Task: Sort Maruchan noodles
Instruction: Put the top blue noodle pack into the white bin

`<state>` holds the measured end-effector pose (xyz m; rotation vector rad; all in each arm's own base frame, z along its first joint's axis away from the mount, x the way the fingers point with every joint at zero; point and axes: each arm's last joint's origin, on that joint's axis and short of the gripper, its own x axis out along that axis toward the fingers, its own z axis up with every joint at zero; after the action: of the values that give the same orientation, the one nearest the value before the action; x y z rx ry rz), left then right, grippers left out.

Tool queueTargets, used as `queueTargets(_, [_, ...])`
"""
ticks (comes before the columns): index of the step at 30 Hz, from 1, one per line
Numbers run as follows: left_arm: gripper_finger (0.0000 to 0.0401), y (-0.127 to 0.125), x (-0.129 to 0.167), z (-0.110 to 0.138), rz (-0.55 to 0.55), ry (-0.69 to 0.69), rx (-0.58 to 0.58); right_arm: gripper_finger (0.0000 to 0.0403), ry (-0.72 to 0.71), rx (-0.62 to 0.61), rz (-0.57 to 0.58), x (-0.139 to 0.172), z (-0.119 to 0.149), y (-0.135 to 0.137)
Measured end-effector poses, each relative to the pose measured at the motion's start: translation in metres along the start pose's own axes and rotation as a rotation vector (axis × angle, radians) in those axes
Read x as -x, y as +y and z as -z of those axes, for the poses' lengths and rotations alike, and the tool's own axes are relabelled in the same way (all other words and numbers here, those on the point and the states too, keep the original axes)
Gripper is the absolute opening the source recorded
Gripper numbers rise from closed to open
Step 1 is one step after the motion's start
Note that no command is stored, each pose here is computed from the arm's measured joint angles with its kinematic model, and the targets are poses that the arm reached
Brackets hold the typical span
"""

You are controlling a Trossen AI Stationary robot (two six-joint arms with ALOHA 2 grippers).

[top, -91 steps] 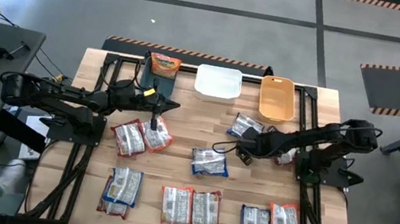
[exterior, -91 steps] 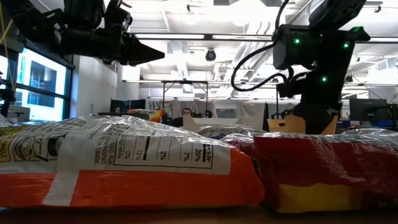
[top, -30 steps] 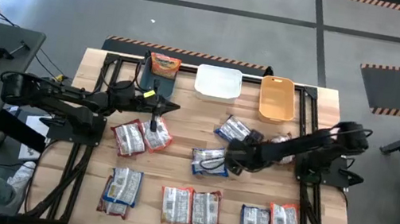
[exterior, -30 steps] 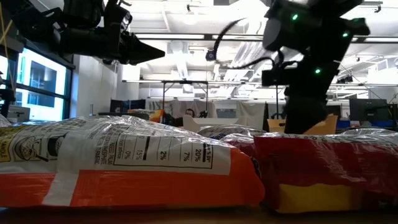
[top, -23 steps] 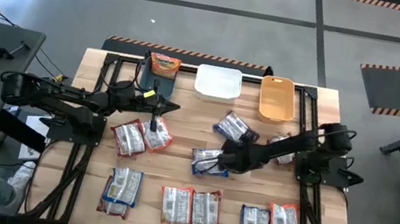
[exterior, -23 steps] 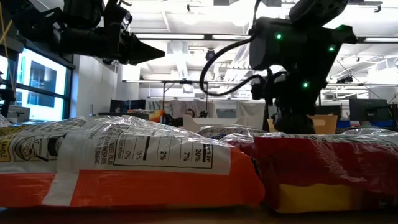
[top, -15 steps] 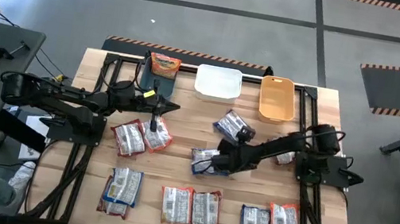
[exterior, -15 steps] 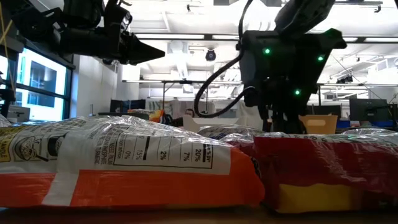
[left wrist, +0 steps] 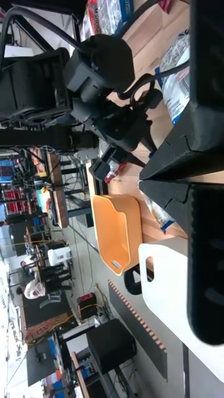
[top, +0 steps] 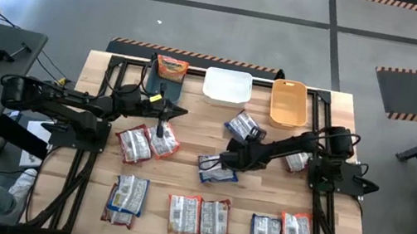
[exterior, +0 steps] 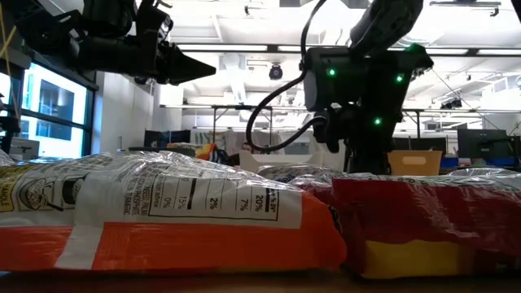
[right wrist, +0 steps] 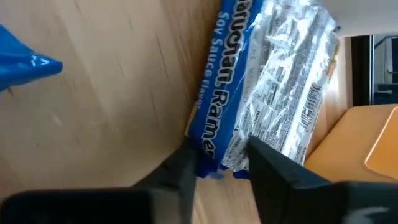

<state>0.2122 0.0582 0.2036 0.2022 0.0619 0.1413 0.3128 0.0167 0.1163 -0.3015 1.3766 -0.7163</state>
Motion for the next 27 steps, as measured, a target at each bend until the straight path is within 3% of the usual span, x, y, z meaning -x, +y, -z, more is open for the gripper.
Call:
queueTargets(4, [0.0000, 0.000, 0.000, 0.000, 0.000, 0.000, 0.000, 0.0034, 0.009, 0.020, -0.014, 0.004, -0.005, -0.002])
queueTargets(8, [0.0000, 0.000, 0.000, 0.000, 0.000, 0.000, 0.000, 0.0004, 0.003, 0.021, -0.050, 0.013, -0.012, -0.005])
queueTargets(19, [0.0000, 0.000, 0.000, 0.000, 0.000, 0.001, 0.000, 0.0000, -0.096, -0.111, -0.223, 0.045, -0.024, -0.041])
queueTargets(27, [0.0000, 0.000, 0.000, 0.000, 0.000, 0.001, 0.000, 0.0000, -0.274, -0.325, -0.273, 0.072, -0.028, -0.090])
